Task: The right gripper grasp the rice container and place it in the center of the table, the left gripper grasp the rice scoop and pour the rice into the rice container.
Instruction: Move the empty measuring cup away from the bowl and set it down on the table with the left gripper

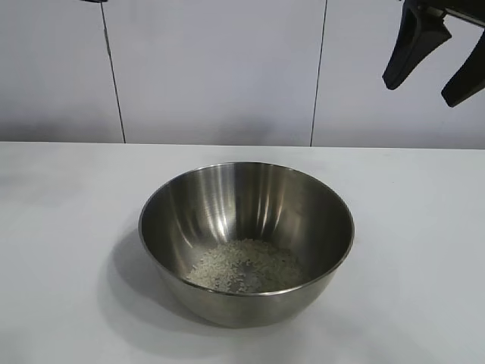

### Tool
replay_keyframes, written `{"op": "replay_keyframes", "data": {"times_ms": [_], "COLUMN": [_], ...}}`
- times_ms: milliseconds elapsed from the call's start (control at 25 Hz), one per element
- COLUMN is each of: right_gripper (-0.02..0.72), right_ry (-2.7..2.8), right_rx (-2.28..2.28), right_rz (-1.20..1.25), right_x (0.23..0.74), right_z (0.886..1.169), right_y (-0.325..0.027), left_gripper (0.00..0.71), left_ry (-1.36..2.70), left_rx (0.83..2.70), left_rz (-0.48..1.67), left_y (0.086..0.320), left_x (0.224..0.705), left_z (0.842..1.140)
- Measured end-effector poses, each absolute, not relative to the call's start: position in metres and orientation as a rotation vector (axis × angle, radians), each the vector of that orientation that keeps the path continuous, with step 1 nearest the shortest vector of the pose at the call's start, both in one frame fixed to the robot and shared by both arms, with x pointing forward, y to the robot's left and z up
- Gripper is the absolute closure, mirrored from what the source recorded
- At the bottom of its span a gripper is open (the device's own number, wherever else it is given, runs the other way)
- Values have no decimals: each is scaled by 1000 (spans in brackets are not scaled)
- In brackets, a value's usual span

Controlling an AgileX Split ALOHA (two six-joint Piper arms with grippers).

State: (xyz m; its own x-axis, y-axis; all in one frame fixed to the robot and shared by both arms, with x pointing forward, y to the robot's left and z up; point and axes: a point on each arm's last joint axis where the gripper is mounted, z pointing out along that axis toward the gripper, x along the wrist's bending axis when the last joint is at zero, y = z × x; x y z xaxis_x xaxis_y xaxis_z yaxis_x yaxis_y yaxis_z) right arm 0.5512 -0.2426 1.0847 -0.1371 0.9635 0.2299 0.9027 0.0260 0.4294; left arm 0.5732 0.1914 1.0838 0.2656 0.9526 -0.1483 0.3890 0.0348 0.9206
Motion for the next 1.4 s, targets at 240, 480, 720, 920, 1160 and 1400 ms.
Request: {"op": "replay_keyframes", "data": {"times_ms": [240,480,720,920,1160,1400], "right_gripper": [220,220,220,220,220,220], "right_ry": [2156,2155,2149,2146,2144,2144], "right_rx": [1976,1976,1972,1970,1969,1969], "right_rz": [738,739,745,748,749,749], "right_x": [551,551,552,552,552,552], "right_z": [1085,1085,1085,1085,1085,1085], "right_y": [-243,-243,-243,-243,-243,-243], "left_gripper": [701,701,701,701,701,701], "left_ry": [1462,1582,1626,1470,1356,1311], "left_rx": [1426,1362,1293,1309,1391,1448], "left_rz": [677,817,1004,1064,1064,1055], "left_y": [226,255,275,276,274,272], "left_x": [580,570,542,512,483,472], "left_z": [1076,1038,994,968,949,933]}}
